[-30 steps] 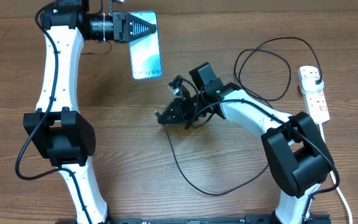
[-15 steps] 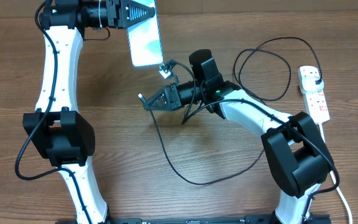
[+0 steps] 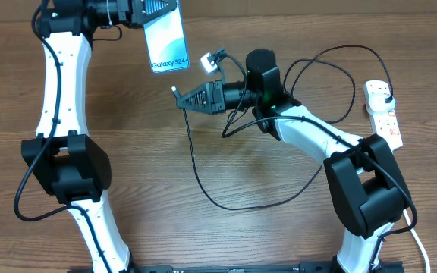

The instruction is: Plug charger to phone and switch on socket

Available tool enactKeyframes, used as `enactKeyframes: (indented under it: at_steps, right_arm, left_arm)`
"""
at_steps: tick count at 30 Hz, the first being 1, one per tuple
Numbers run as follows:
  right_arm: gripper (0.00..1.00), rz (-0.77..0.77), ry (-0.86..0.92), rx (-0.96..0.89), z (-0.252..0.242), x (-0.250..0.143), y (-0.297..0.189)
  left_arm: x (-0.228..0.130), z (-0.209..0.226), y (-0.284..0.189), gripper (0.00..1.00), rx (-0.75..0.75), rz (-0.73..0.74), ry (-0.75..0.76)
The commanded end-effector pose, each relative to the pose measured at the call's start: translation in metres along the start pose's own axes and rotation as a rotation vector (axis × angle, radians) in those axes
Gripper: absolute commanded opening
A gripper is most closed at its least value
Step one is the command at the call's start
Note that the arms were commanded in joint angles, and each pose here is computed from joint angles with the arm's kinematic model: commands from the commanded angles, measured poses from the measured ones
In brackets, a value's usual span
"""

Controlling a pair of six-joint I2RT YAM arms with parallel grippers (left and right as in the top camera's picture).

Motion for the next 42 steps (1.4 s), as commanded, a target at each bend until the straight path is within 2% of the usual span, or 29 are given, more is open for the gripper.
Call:
enactKeyframes:
  at_steps: [1,8,25,36,42]
  right_arm:
    - [0.04,-0.044,0.004,0.021,0.009,0.016,-0.006]
    - [0.04,-0.085,-0.084,0.08,0.03,0.028,-0.013]
    - [0.04,-0.099,-0.126,0.12,0.044,0.031,-0.015]
    - [0.04,-0.099,-0.13,0.119,0.044,0.031,-0.015]
    - [0.04,-0.102,-0.129,0.118,0.043,0.032,-0.015]
  left_arm:
    - [0.007,-0.018,-0.005,0.04,0.004,-0.009,0.016]
    - [0.011,-0.01,-0.007,0.05,0.053,-0.034,-0.007]
    - [0.016,-0.004,-0.007,0.04,0.095,-0.057,-0.014]
    - [0.019,0.003,-0.005,0.04,0.137,-0.087,-0.13]
    - [0.018,0.003,-0.002,0.04,0.137,-0.084,-0.135]
Point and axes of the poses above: each gripper's point midway between its finger pads, its own y axis out along the fingers, its own z axis along the line the jaws close on, x = y × z, the point moved 1 cm from there along -y, back along the fingers, and after that the axes turned 4 degrees about y, right-handed, at the moved point
